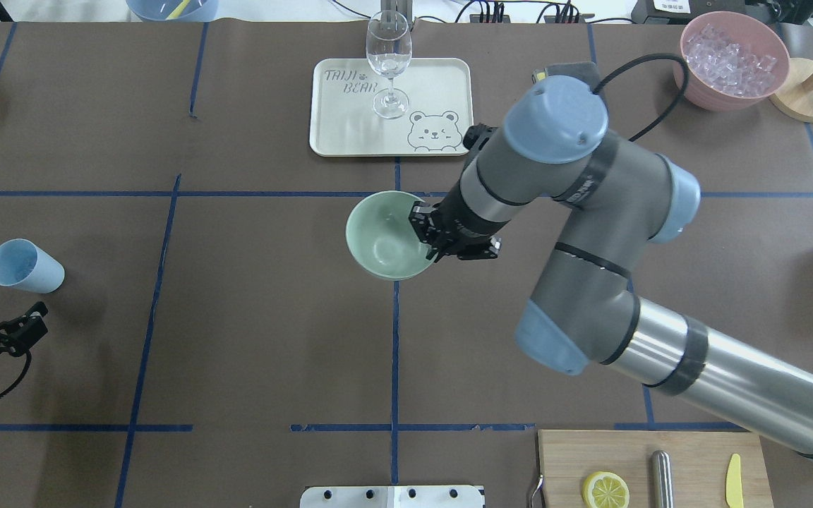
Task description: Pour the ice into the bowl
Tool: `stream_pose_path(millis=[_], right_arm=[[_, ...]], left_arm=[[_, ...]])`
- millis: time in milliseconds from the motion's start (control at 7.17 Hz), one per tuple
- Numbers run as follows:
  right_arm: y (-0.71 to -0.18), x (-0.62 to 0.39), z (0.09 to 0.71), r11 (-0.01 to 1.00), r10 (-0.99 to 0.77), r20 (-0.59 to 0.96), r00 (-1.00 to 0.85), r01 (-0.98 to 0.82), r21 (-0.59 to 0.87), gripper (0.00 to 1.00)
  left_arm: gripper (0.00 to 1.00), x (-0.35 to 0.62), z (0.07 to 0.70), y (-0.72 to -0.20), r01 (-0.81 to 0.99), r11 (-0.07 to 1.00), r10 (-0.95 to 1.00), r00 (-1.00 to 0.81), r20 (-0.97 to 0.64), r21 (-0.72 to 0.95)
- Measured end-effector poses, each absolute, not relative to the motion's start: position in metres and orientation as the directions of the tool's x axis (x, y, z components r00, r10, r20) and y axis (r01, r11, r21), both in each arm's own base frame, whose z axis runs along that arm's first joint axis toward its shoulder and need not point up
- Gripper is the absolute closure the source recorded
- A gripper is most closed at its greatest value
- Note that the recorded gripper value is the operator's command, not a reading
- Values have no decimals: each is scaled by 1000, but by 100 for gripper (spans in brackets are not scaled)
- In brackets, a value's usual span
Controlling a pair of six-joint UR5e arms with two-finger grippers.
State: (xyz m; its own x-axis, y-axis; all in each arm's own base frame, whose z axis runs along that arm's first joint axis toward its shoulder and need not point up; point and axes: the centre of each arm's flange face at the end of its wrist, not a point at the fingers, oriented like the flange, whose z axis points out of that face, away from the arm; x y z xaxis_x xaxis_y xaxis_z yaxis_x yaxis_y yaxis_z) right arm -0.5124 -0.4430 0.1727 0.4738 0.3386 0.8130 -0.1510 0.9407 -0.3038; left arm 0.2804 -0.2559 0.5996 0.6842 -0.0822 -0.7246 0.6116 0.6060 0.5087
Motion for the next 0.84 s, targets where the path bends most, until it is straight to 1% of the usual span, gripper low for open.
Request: stream_pose_path(millis=[419, 837], right_arm=[[-438, -609, 116, 935, 355, 780, 516, -172, -312, 100], [-437, -668, 96, 938, 348, 756, 555, -208, -279, 100]], left_arm=[[0, 290, 617, -265, 632, 510, -87, 712, -696, 584], [0, 295, 624, -267, 633, 487, -89, 722, -687, 602]])
